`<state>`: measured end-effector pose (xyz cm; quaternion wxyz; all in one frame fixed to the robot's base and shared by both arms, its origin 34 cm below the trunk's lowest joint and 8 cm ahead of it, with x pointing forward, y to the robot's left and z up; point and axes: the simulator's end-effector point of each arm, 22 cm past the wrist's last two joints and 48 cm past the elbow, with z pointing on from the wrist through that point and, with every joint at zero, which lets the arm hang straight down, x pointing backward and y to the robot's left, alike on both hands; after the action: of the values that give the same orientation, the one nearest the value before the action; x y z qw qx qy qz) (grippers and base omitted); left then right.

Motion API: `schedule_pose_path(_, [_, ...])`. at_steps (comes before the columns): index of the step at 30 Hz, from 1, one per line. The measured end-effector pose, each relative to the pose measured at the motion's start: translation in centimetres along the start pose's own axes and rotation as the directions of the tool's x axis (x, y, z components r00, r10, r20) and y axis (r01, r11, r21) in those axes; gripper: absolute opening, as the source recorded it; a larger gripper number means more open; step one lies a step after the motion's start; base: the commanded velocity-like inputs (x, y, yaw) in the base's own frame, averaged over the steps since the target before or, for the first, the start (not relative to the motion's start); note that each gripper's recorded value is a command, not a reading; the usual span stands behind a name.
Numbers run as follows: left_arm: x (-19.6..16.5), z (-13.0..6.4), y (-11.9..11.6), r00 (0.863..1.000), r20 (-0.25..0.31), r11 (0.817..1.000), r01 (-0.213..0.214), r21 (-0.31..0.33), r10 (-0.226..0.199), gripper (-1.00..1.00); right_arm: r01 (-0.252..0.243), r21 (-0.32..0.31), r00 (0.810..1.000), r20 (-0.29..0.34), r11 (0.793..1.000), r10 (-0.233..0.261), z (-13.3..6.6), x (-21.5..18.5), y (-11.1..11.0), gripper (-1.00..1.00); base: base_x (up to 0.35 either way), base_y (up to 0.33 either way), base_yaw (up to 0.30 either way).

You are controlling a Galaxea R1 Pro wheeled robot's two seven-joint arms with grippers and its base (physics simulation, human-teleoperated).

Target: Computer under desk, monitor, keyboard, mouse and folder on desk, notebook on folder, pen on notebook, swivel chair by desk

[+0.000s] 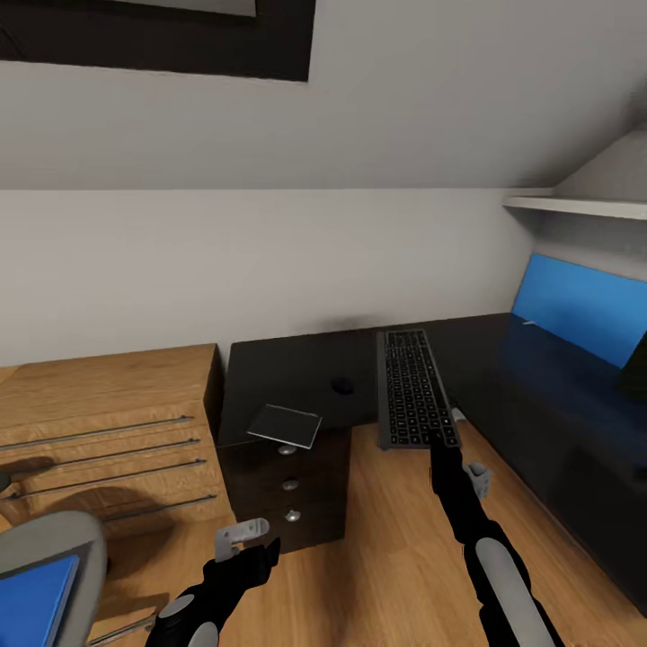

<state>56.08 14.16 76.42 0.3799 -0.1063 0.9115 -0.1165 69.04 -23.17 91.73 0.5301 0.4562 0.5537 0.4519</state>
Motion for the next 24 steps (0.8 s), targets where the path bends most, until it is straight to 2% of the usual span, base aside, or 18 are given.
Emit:
schedule_pose_path(13, [0.6, 0.4, 0.2, 1.000, -0.017, 1.000, 0.002, -0.005, -0.002, 1.00, -0.003, 0.022, 1.000, 0.016, 1.000, 0.002, 0.1, -0.7, -1.1, -1.00, 0.002, 0.032, -0.210])
schedule_pose_path(24, [1.3, 0.8, 0.4, 0.999, -0.033, 1.000, 0.003, -0.010, -0.003, 1.00, -0.005, 0.054, 1.000, 0.030, 0.999, 0.003, 0.2, -1.4, -2.4, -1.00, -0.203, 0.176, -0.210])
